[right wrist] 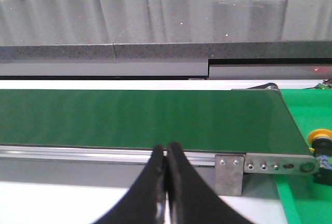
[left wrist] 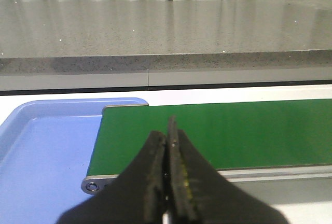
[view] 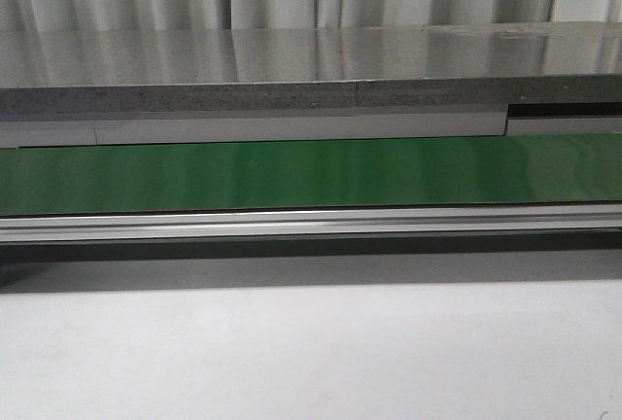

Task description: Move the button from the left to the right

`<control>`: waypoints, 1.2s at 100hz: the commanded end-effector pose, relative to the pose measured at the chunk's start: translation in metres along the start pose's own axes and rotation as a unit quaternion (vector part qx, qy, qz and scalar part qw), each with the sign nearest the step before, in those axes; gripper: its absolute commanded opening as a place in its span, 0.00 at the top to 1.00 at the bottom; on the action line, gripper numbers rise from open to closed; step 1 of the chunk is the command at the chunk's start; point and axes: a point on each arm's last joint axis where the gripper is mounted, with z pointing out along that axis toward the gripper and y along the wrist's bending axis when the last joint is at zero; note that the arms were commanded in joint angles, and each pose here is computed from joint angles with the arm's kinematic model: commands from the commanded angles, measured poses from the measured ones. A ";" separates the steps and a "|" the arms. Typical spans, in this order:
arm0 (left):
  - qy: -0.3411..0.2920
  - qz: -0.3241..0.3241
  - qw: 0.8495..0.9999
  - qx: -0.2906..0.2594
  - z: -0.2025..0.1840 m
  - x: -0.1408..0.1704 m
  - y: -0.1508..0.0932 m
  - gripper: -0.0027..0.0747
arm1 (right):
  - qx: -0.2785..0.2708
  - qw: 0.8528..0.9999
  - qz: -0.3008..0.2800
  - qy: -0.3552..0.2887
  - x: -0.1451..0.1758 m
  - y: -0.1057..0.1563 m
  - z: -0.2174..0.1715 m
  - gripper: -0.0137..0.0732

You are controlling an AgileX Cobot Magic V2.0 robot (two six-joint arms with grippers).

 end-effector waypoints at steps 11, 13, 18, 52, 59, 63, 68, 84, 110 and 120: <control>-0.052 -0.004 0.999 -0.002 -0.002 -0.017 0.000 0.99 | -0.002 0.997 -0.007 -0.074 0.002 -0.001 -0.006 0.92; -0.052 -0.004 0.999 -0.002 -0.002 -0.017 0.000 0.99 | -0.002 0.997 -0.006 -0.077 0.004 -0.001 -0.007 0.92; -0.052 -0.004 0.999 -0.002 -0.002 -0.017 0.000 0.99 | -0.002 0.997 -0.005 -0.081 0.008 -0.001 -0.006 0.92; -0.052 -0.004 0.999 -0.002 -0.002 -0.017 0.000 0.99 | -0.002 0.997 -0.003 -0.075 0.012 -0.001 -0.005 0.92; -0.052 -0.004 0.999 -0.002 -0.002 -0.017 0.000 0.99 | -0.001 0.997 -0.003 -0.072 0.013 -0.001 -0.005 0.92; -0.052 -0.004 0.999 -0.002 -0.002 -0.017 0.000 0.99 | -0.001 0.997 -0.003 -0.072 0.013 -0.001 -0.005 0.92; -0.052 -0.004 0.999 -0.002 -0.002 -0.017 0.000 0.99 | -0.001 0.997 -0.003 -0.072 0.013 -0.001 -0.005 0.92; -0.052 -0.004 0.999 -0.002 -0.002 -0.017 0.000 0.99 | -0.001 0.997 -0.003 -0.072 0.013 -0.001 -0.005 0.92; -0.052 -0.004 0.999 -0.002 -0.002 -0.017 0.000 0.99 | -0.001 0.997 -0.003 -0.072 0.013 -0.001 -0.005 0.92; -0.052 -0.004 0.999 -0.002 -0.002 -0.017 0.000 0.99 | -0.001 0.997 -0.003 -0.072 0.013 -0.001 -0.005 0.92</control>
